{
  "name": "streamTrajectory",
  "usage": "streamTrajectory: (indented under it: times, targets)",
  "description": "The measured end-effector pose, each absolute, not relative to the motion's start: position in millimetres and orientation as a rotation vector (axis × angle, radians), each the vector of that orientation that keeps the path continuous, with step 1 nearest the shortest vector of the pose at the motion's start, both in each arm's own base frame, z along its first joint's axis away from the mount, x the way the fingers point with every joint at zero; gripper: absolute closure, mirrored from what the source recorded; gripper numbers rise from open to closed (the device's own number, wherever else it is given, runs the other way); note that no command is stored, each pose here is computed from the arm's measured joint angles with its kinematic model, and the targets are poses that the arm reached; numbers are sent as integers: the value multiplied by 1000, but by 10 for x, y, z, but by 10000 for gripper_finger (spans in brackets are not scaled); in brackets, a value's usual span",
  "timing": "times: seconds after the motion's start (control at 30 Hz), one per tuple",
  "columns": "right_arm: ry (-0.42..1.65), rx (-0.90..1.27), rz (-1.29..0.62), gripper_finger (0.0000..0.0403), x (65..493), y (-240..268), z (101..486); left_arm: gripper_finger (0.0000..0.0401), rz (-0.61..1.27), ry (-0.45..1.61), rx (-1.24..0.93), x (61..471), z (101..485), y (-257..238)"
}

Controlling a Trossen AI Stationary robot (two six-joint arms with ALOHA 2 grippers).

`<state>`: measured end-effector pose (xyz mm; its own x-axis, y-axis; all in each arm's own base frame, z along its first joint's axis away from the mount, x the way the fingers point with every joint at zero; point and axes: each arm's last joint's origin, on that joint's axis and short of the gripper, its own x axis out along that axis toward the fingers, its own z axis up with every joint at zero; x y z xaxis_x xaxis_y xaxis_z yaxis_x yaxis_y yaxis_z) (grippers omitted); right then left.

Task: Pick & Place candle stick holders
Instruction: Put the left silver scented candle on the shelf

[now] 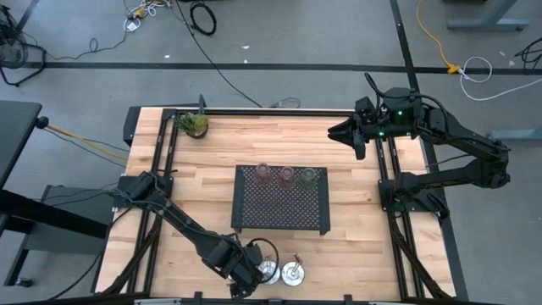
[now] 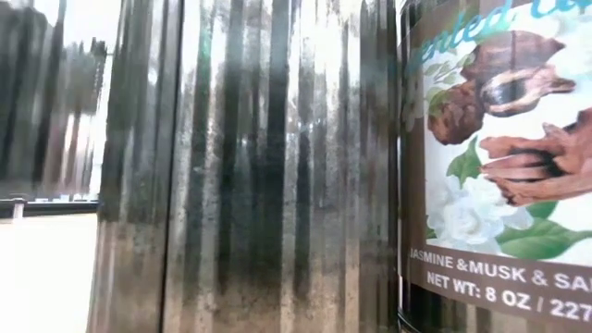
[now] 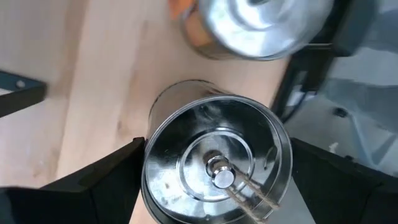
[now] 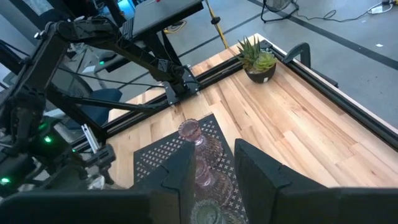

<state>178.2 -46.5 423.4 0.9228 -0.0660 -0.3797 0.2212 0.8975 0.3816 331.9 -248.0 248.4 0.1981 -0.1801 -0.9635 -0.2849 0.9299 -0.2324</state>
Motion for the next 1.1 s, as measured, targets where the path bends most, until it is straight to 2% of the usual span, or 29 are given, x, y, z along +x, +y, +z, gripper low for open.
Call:
streamTrajectory:
  times: [0.2,0.47,0.63,0.87,1.1]
  targets:
    - [367,427,-165,291,1781,-469,4234,37,114,1406,-375,3301,2690,-2408]
    - [365,423,-185,291,1781,-475,4233,37,54,1310,-386,3348,3247,-2315]
    - [365,419,-184,291,1781,-475,4233,37,104,1355,-348,3272,3451,-2165]
    - [372,417,-185,291,1797,-480,4222,37,59,1262,-376,3282,3828,-1989]
    - [385,420,-187,291,1839,-493,4197,37,99,1237,-352,3340,3932,-1680]
